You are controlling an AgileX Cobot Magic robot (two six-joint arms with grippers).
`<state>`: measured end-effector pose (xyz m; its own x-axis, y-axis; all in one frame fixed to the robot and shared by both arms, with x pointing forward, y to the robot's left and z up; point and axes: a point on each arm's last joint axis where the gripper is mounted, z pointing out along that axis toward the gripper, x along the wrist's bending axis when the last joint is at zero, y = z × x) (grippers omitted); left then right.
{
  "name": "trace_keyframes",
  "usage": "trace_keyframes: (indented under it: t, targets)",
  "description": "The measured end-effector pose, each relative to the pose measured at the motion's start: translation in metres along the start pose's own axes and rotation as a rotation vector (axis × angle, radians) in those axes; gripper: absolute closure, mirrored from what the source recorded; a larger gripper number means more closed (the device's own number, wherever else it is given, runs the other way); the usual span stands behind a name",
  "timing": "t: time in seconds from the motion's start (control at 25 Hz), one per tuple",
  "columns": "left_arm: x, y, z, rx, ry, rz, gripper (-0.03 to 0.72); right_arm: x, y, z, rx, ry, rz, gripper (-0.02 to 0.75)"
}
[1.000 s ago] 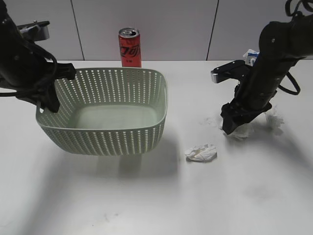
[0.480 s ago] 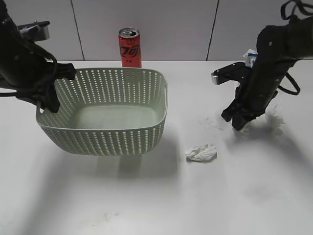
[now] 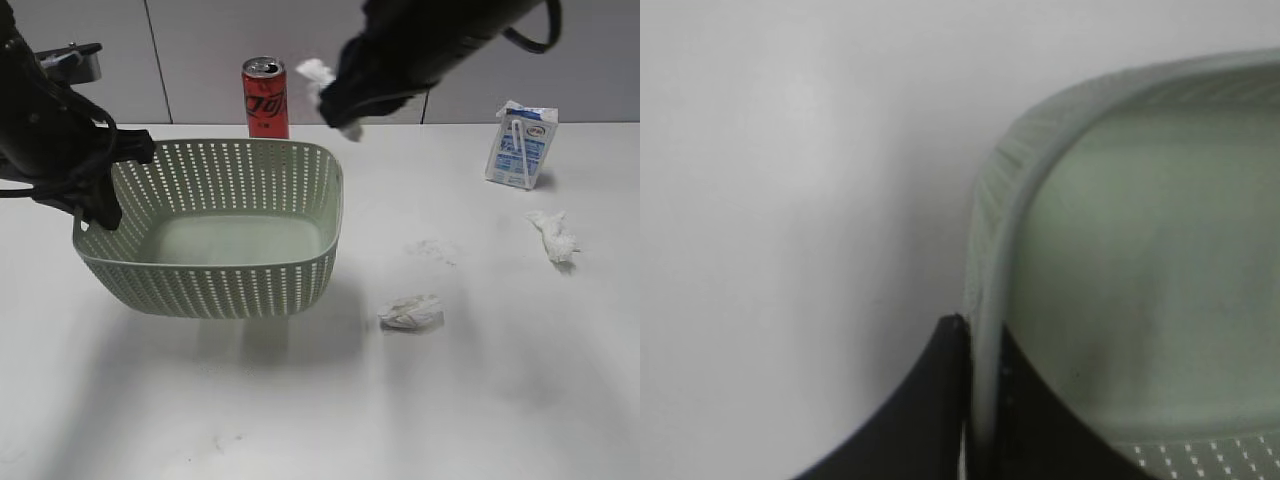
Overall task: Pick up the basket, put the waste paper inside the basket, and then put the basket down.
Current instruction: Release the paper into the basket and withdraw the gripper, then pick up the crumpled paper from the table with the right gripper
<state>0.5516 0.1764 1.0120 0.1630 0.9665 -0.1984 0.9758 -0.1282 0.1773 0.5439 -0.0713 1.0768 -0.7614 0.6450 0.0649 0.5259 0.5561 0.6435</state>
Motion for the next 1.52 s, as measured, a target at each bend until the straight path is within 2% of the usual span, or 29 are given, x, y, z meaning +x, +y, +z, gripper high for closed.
trace_keyframes:
  t: [0.16, 0.24, 0.28, 0.44, 0.48, 0.52, 0.64, 0.8, 0.96, 1.08, 1.24, 1.52]
  targets:
    - [0.000, 0.000, 0.000, 0.000, 0.000, 0.000, 0.683, 0.047, 0.015, 0.014, -0.090, 0.060, -0.090, 0.685]
    - [0.000, 0.000, 0.000, 0.000, 0.001, 0.001, 0.683, 0.054, 0.012, 0.033, -0.073, 0.071, -0.098, 0.616]
    - [0.000, 0.000, 0.000, 0.000, 0.001, 0.001, 0.683, 0.054, 0.010, 0.041, -0.060, 0.073, -0.097, 0.561]
    - [0.000, 0.000, 0.000, 0.000, 0.003, 0.002, 0.683, 0.051, 0.001, 0.066, 0.002, 0.070, -0.073, 0.211]
    - [0.000, 0.000, 0.000, 0.000, 0.004, 0.002, 0.683, 0.048, 0.002, 0.066, 0.003, 0.056, -0.061, 0.149]
    - [0.000, 0.000, 0.000, 0.000, 0.004, 0.002, 0.683, 0.045, 0.005, 0.063, 0.005, 0.044, -0.034, 0.119]
    - [0.000, 0.000, 0.000, 0.001, 0.004, 0.002, 0.683, 0.021, 0.019, 0.042, -0.019, -0.031, 0.055, 0.110]
    - [0.000, 0.000, 0.000, 0.000, 0.005, 0.004, 0.683, -0.050, 0.016, 0.001, -0.022, -0.160, 0.245, 0.123]
    - [0.000, 0.000, 0.000, 0.000, 0.005, 0.004, 0.683, -0.129, -0.030, -0.016, 0.058, -0.291, 0.445, 0.144]
    - [0.001, 0.000, 0.000, -0.002, 0.006, 0.004, 0.683, -0.171, -0.073, -0.014, 0.127, -0.353, 0.572, 0.148]
    - [0.000, 0.001, 0.000, -0.015, 0.005, 0.004, 0.683, -0.200, -0.112, 0.009, 0.192, -0.379, 0.661, 0.148]
    - [0.000, 0.002, 0.000, -0.019, 0.004, 0.004, 0.683, -0.218, -0.158, 0.069, 0.350, -0.391, 0.674, 0.148]
